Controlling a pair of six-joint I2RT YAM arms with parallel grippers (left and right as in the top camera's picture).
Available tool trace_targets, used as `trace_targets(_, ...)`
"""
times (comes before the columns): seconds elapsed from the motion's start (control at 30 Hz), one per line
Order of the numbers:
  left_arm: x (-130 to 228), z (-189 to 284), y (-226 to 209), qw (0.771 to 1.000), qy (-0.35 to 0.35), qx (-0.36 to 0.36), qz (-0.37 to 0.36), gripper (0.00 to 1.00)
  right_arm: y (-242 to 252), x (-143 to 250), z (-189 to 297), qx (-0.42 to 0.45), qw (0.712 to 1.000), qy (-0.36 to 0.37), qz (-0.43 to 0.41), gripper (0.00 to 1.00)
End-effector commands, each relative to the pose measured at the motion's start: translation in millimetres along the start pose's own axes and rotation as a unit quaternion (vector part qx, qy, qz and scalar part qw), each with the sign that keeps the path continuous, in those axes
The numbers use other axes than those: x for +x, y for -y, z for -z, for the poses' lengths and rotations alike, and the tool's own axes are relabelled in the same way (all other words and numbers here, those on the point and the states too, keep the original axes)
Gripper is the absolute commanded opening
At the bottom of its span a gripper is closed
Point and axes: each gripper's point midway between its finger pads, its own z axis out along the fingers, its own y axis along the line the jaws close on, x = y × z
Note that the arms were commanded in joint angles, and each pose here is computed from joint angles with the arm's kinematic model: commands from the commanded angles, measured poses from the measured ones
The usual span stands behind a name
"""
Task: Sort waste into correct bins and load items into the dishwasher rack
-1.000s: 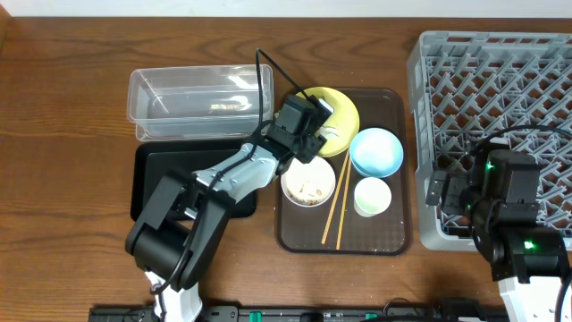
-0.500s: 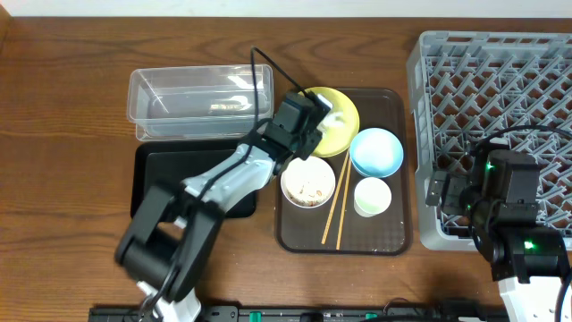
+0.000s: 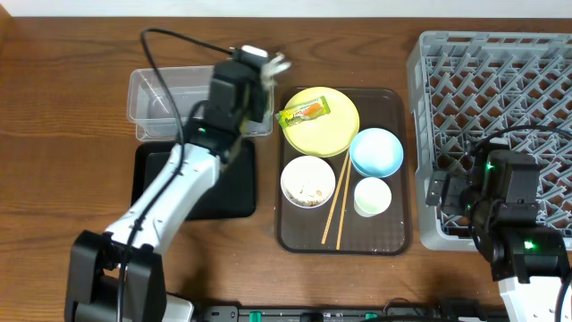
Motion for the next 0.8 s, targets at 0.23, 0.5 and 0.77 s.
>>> trace_targets(0.23, -4.6, 16.1, 70.2, 0.978, 0.018, 0.196, -0.066, 0.56, 3.0, -8.3, 5.4, 0.006, 1.000, 0.012, -0.004, 0.99)
trace_targets(0.5, 44.1, 38.3, 125.6, 0.956, -0.077, 0.272, -0.081, 0.88, 3.1, -8.3, 5.4, 0.006, 1.000, 0.012, -0.004, 0.99)
trace_targets(0.77, 43.9, 48.3, 124.7, 0.957, -0.126, 0.256, -0.049, 0.93, 3.0, -8.4, 5.4, 0.006, 1.000, 0.012, -0.004, 0.99)
